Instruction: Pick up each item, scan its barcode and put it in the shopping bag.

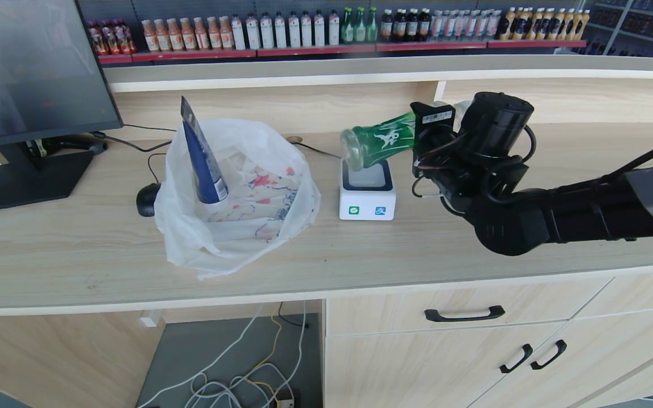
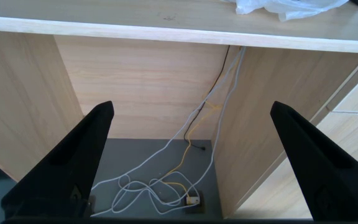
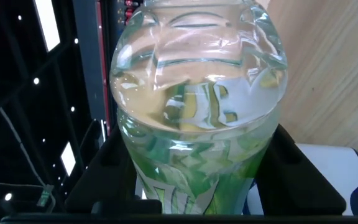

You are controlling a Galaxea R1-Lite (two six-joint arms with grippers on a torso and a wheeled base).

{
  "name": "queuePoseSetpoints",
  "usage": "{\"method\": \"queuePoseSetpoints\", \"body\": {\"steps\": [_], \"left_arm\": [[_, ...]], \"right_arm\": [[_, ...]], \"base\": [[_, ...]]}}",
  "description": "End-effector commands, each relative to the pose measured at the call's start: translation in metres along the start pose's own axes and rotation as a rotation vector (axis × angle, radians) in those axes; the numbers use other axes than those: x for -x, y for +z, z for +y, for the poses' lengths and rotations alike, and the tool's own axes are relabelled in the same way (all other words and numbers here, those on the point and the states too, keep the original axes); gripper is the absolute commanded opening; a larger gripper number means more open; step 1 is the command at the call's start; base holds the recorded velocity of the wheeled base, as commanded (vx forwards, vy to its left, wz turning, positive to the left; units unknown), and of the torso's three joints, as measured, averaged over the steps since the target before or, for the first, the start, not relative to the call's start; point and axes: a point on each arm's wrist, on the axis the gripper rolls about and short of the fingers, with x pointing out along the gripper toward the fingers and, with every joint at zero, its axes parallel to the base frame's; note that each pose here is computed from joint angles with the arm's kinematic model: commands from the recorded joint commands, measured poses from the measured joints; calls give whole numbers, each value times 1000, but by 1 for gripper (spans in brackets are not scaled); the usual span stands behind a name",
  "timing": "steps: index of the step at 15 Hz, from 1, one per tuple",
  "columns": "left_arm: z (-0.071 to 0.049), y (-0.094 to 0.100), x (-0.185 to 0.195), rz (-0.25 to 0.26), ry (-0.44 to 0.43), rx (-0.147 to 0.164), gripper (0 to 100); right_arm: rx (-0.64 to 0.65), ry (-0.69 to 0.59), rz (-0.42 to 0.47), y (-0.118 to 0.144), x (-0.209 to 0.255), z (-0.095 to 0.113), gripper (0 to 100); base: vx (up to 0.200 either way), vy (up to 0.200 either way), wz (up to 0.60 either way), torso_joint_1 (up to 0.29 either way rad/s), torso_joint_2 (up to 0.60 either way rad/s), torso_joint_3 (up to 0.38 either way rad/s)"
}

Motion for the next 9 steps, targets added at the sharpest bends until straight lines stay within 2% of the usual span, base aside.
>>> {"method": "queuePoseSetpoints", "body": {"steps": [1, 3, 6, 7, 8, 9], "left_arm": [[0, 0, 0, 2, 0, 0, 100], [0, 0, 0, 2, 0, 0, 100], [0, 0, 0, 0, 0, 0, 100], [0, 0, 0, 2, 0, 0, 100], [0, 0, 0, 2, 0, 0, 100], [0, 0, 0, 2, 0, 0, 100]], "right_arm": [[1, 21, -2, 3, 4, 11, 0], [38, 61, -1, 7, 12, 31, 0], [179, 99, 13, 3, 26, 51, 0], [205, 128, 28, -1, 36, 65, 0], [295, 148, 67, -15, 49, 73, 0], [443, 149, 78, -21, 54, 71, 0]], "base": [[0, 0, 0, 0, 0, 0], [0, 0, 0, 0, 0, 0], [0, 0, 0, 0, 0, 0], [0, 0, 0, 0, 0, 0], [0, 0, 0, 0, 0, 0], [0, 0, 0, 0, 0, 0]]}}
